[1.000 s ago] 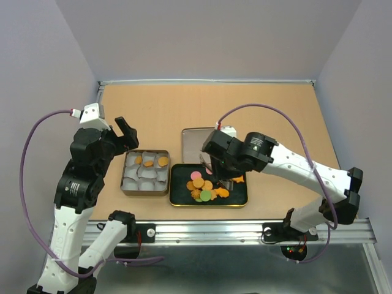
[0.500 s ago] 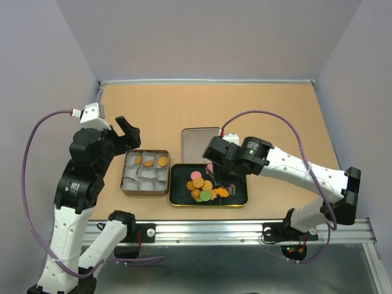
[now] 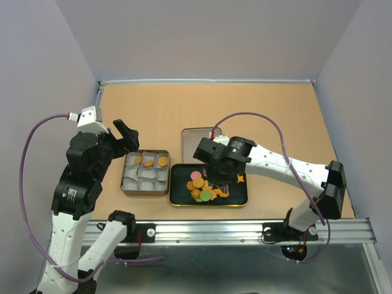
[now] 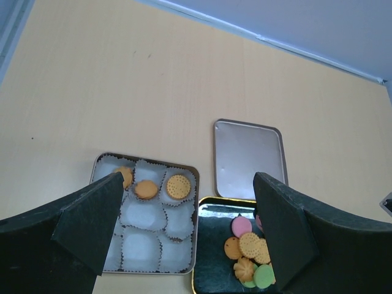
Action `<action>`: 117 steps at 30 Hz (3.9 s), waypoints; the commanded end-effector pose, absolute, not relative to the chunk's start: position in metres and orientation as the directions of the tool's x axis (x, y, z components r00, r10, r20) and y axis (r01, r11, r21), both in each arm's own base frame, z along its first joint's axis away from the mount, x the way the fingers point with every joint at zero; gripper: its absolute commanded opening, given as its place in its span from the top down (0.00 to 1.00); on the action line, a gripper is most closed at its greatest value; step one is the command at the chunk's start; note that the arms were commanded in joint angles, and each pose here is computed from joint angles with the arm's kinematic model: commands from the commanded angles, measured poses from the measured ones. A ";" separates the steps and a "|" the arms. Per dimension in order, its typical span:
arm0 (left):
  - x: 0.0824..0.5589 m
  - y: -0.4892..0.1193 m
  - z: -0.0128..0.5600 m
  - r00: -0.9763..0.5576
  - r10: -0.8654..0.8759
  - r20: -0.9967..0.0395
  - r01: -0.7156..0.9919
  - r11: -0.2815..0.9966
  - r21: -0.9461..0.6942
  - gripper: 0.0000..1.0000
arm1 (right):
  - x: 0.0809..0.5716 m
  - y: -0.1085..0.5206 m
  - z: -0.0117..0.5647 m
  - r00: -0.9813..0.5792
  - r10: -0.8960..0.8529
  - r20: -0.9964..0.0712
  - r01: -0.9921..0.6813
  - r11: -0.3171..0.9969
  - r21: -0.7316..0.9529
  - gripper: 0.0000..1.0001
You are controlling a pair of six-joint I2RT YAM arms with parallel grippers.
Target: Pack the cookies
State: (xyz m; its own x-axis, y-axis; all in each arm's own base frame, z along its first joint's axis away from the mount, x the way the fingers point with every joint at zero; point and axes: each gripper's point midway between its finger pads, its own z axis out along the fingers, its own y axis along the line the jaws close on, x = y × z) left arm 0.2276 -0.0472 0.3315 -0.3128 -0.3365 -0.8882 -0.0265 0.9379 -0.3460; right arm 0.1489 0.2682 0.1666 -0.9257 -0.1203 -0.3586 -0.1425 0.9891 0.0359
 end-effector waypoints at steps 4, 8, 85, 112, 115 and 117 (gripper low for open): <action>0.227 -0.047 0.337 -0.293 -0.332 -0.896 -0.019 0.940 -0.342 0.01 | 0.167 0.276 0.175 -0.904 -0.102 -0.415 -0.143 0.987 0.068 0.44; 0.230 -0.047 0.337 -0.293 -0.328 -0.898 -0.018 0.941 -0.338 0.01 | 0.168 0.277 0.168 -0.908 -0.105 -0.406 -0.145 0.987 0.067 0.44; 0.220 -0.019 0.372 -0.179 -0.311 -0.933 -0.104 0.949 -0.297 0.01 | 0.143 0.529 0.242 -0.768 -0.456 -0.449 -0.639 0.499 0.586 0.67; 0.218 -0.019 0.367 -0.192 -0.285 -0.939 -0.096 0.958 -0.271 0.01 | 0.173 0.526 0.196 -0.811 -0.386 -0.439 -0.575 0.664 0.478 0.56; 0.218 -0.019 0.368 -0.189 -0.286 -0.939 -0.097 0.957 -0.272 0.01 | 0.173 0.526 0.193 -0.813 -0.387 -0.434 -0.572 0.667 0.477 0.53; 0.218 -0.019 0.368 -0.188 -0.285 -0.940 -0.095 0.958 -0.271 0.01 | 0.173 0.526 0.192 -0.813 -0.388 -0.433 -0.572 0.668 0.476 0.52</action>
